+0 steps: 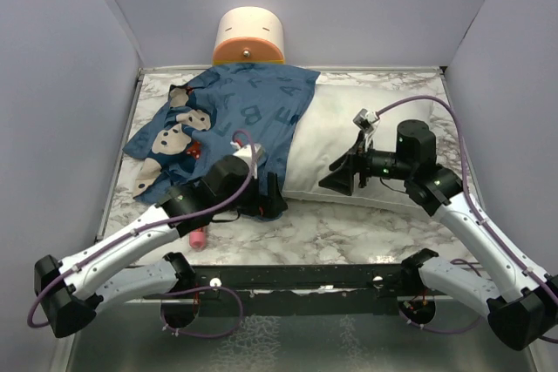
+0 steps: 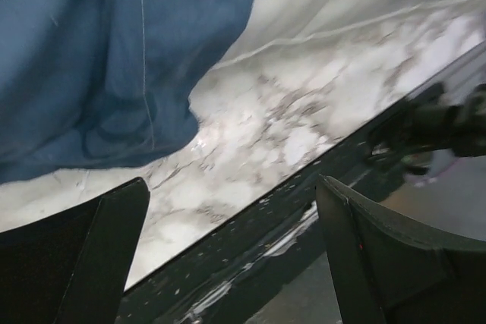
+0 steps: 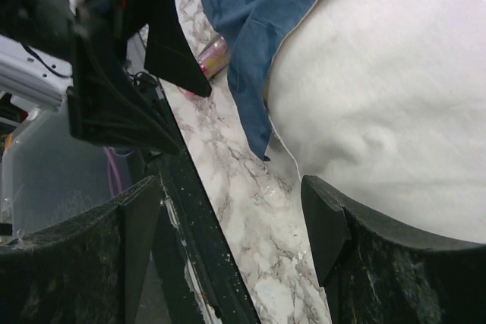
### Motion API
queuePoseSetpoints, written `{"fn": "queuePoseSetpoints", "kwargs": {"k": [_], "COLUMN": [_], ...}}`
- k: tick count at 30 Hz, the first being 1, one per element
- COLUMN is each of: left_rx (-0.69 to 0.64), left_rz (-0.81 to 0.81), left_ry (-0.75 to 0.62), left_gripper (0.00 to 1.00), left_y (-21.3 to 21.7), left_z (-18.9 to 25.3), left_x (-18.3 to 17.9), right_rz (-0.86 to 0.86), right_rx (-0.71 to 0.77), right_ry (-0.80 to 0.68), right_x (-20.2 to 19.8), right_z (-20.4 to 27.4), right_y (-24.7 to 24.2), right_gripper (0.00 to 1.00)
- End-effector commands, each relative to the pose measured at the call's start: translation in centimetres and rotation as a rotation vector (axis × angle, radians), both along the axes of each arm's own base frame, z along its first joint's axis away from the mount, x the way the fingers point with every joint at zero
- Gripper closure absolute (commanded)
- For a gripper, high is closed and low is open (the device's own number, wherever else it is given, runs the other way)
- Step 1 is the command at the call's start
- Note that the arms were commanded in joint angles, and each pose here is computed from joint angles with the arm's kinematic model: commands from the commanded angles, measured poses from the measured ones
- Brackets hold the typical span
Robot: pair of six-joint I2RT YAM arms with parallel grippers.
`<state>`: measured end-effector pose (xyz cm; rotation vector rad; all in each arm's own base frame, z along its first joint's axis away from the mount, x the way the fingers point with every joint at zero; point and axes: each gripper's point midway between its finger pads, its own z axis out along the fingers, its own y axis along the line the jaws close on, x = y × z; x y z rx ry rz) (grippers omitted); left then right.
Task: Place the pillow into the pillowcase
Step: Stuff the pillow into the pillowcase.
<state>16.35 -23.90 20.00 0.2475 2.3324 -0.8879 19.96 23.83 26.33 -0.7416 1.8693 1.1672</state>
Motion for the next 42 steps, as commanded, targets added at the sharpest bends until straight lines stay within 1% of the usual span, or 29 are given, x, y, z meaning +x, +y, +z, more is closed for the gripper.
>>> {"fn": "queuePoseSetpoints", "kwargs": {"k": [1, 3, 5, 7, 11, 14, 16, 17, 20, 21, 22, 24, 28, 33, 35, 39, 42], "left_rx": [0.173, 0.225, 0.248, 0.256, 0.307, 0.303, 0.284, 0.277, 0.248, 0.234, 0.216, 0.185, 0.15, 0.112, 0.099, 0.107, 0.106], "left_rz": [0.133, 0.171, 0.203, 0.226, 0.235, 0.238, 0.225, 0.219, 0.194, 0.176, 0.16, 0.125, 0.052, -0.033, -0.06, -0.106, -0.12], "left_ry": [-0.055, -0.119, -0.155, -0.16, -0.143, -0.158, -0.178, -0.19, -0.217, -0.228, -0.239, -0.262, -0.299, -0.332, -0.346, -0.374, -0.373], "left_gripper": [0.07, 0.07, 0.08, 0.12, 0.37, 0.47, 0.69, 0.78, 0.97, 1.0, 1.0, 1.0, 1.0, 1.0, 1.0, 1.0, 1.0], "left_y": [0.8, 0.9, 0.8, 0.5, 0.4, 0.5, 0.2, 0.1, -0.2, -0.4, -0.5, -0.8, -1.2, -2.4, -3.0, -3.8, -4.1], "left_z": [-4.5, -5.8, -6.9, -7.7, -8.4, -8.3, -7.4, -6.9, -4.9, -4.3, -3.4, -1.8, 1.0, 3.4, 4.2, 4.9, 4.9], "left_x": [0.8, 2.0, 3.0, 3.6, 4.0, 4.2, 4.3, 4.4, 4.3, 4.2, 4.1, 3.8, 3.0, 2.5, 2.5, 2.7, 3.0], "right_rz": [-0.012, -0.046, -0.09, -0.117, -0.114, -0.119, -0.146, -0.169, -0.323, -0.372, -0.476, -0.598, -0.724, -0.808, -0.823, -0.81, -0.836], "right_rx": [0.017, 0.007, -0.009, -0.019, 0.001, 0.048, 0.059, 0.047, -0.026, -0.044, -0.075, -0.108, -0.151, -0.187, -0.173, -0.159, -0.194], "right_ry": [0.016, 0.036, 0.07, 0.097, 0.103, 0.047, 0.008, -0.014, -0.053, -0.052, -0.051, -0.049, -0.044, -0.044, -0.037, 0.023, 0.037], "right_x": [-0.5, -0.5, -0.4, -0.7, -1.8, -2.2, -2.0, -1.6, 0.5, 1.1, 2.3, 3.5, 5.1, 7.2, 7.7, 7.9, 7.5], "right_z": [0.0, -0.7, -1.8, -2.7, -2.8, -1.4, -0.3, 0.2, 1.4, 1.9, 2.1, 3.0, 4.7, 6.3, 6.8, 5.9, 5.3], "right_y": [-0.2, -0.5, -1.0, -1.4, -1.8, -1.9, -2.3, -2.6, -4.5, -5.1, -6.4, -8.1, -9.8, -11.7, -12.5, -13.5, -15.0], "right_gripper": [0.25, 0.25, 0.25, 0.25, 0.25, 0.25, 0.25, 0.25, 0.24, 0.2, 0.14, 0.06, 0.04, 0.04, 0.04, 0.03, 0.03]}}
